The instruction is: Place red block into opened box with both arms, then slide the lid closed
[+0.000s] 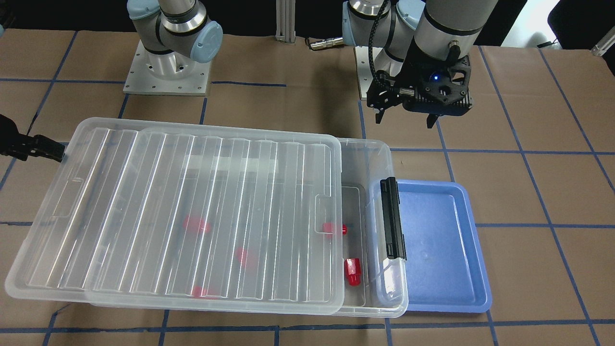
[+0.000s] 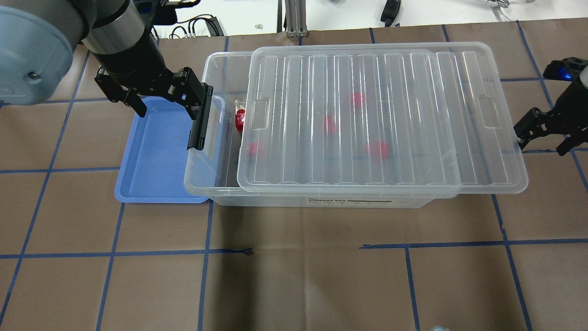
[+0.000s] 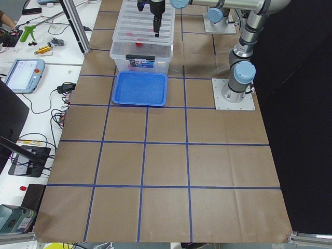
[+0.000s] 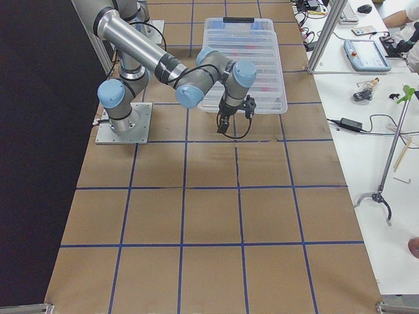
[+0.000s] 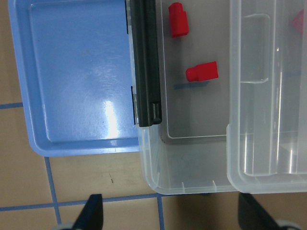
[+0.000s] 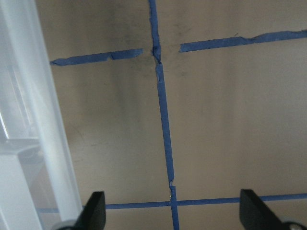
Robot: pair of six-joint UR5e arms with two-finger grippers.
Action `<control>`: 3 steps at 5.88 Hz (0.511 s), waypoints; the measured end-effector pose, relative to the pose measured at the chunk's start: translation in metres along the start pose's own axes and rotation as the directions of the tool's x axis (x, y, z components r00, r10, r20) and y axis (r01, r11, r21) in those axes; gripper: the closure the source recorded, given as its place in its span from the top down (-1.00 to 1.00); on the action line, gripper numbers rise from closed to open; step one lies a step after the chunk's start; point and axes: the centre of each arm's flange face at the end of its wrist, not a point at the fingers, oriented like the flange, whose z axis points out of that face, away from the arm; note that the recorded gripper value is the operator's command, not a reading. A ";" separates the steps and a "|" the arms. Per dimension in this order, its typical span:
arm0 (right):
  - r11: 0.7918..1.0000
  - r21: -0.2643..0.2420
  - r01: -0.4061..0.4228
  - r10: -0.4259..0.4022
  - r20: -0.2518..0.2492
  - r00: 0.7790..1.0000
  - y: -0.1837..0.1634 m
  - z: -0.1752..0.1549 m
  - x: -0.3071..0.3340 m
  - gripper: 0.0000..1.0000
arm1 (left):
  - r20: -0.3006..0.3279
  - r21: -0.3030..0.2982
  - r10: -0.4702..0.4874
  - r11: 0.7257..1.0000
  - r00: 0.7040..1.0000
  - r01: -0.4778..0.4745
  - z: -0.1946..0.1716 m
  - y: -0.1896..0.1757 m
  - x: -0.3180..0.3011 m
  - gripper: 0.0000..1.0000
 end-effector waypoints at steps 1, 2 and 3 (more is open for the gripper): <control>1.000 0.005 0.000 -0.001 0.013 1.000 -0.001 0.000 -0.011 1.00 | 0.000 0.000 0.000 1.000 1.000 0.000 0.000 0.000 0.000 0.96; 1.000 0.006 0.006 -0.006 0.013 1.000 -0.003 0.000 -0.027 1.00 | 0.000 -0.001 0.000 1.000 1.000 0.000 0.000 0.000 0.000 0.96; 1.000 0.009 0.009 -0.009 0.012 1.000 -0.003 -0.001 -0.043 1.00 | 0.000 -0.001 0.001 1.000 1.000 -0.001 0.000 0.000 0.000 0.96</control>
